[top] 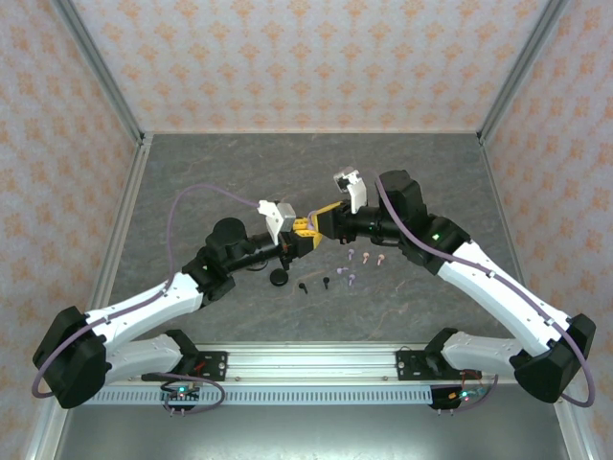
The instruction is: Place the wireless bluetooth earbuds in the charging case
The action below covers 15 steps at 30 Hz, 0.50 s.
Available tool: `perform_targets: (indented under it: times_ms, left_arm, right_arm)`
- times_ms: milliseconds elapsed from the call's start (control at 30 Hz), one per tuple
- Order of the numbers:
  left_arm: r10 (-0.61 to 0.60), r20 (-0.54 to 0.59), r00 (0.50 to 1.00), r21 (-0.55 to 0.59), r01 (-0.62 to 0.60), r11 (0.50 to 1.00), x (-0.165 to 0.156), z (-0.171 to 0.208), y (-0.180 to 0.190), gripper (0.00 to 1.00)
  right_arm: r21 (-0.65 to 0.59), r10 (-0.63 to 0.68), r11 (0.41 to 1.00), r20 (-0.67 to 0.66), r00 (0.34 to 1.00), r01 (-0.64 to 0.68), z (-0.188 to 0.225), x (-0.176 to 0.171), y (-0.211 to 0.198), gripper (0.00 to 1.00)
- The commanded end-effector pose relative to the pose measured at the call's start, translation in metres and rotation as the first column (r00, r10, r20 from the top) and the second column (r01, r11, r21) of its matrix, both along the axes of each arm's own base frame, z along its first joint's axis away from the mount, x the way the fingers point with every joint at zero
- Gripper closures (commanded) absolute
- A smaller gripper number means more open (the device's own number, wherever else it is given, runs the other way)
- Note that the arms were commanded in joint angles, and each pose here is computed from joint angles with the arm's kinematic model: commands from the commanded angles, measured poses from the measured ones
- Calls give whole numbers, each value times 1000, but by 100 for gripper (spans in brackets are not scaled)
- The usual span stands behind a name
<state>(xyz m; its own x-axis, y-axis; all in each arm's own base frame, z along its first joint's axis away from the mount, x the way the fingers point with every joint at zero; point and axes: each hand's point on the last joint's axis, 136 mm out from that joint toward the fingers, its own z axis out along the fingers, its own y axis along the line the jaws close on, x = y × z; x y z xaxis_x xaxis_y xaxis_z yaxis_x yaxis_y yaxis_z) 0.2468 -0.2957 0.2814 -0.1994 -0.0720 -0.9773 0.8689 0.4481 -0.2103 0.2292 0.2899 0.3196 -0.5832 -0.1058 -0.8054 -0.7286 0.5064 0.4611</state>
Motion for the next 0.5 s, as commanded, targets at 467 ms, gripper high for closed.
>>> perform_targets:
  times_ms: [467]
  left_arm:
    - [12, 85, 996, -55, -7, 998, 0, 29, -2, 100]
  right_arm:
    - [-13, -39, 999, 26, 999, 39, 23, 2, -6, 58]
